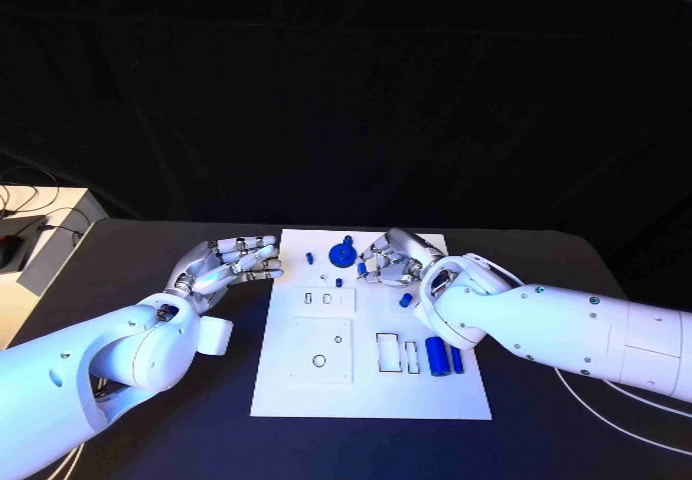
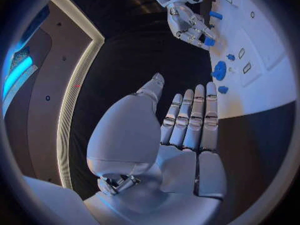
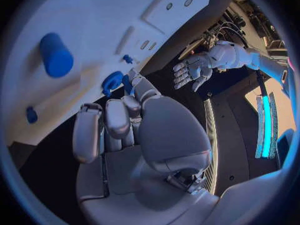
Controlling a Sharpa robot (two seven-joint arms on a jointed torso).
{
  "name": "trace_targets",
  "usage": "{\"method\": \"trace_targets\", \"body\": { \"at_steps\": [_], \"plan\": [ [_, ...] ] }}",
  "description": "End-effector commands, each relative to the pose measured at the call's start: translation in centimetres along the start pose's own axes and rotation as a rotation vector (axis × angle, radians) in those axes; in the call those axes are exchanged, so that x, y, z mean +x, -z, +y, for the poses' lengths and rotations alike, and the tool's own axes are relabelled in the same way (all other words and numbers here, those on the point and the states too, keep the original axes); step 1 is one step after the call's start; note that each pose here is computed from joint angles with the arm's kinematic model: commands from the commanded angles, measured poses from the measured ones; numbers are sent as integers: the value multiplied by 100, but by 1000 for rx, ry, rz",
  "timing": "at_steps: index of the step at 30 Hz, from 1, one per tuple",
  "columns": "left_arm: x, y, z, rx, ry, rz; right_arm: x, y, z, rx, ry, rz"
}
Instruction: Assemble the parts on the task board
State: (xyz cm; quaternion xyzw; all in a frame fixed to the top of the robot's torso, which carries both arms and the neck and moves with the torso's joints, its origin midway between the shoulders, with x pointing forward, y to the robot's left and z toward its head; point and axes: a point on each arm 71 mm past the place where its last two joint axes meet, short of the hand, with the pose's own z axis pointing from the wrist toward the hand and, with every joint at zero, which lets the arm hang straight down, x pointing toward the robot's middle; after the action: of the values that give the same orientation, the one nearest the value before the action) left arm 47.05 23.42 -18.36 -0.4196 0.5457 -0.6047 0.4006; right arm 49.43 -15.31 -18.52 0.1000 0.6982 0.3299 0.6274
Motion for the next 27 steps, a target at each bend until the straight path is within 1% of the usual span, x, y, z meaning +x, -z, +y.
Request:
{"method": "trace_targets", "body": {
  "at_steps": [1, 4, 7, 11, 16, 21, 27],
  "plan": [
    [41, -2, -11, 7, 8, 24, 87, 23, 12, 61, 23, 11],
    [43, 1, -13, 5, 9, 26, 177, 41, 51, 74, 19, 30],
    [45, 0, -13, 4, 10, 27, 234, 57, 74, 89, 13, 38],
    [48, -2, -12, 3, 11, 29, 322, 85, 117, 104, 4, 42],
    [50, -5, -11, 2, 11, 31, 408, 107, 173, 106, -4, 49],
    [47, -7, -9, 1, 11, 30, 457, 131, 213, 102, -10, 59],
    [38, -5, -9, 1, 10, 28, 481, 155, 216, 105, -9, 73]
  ]
}}
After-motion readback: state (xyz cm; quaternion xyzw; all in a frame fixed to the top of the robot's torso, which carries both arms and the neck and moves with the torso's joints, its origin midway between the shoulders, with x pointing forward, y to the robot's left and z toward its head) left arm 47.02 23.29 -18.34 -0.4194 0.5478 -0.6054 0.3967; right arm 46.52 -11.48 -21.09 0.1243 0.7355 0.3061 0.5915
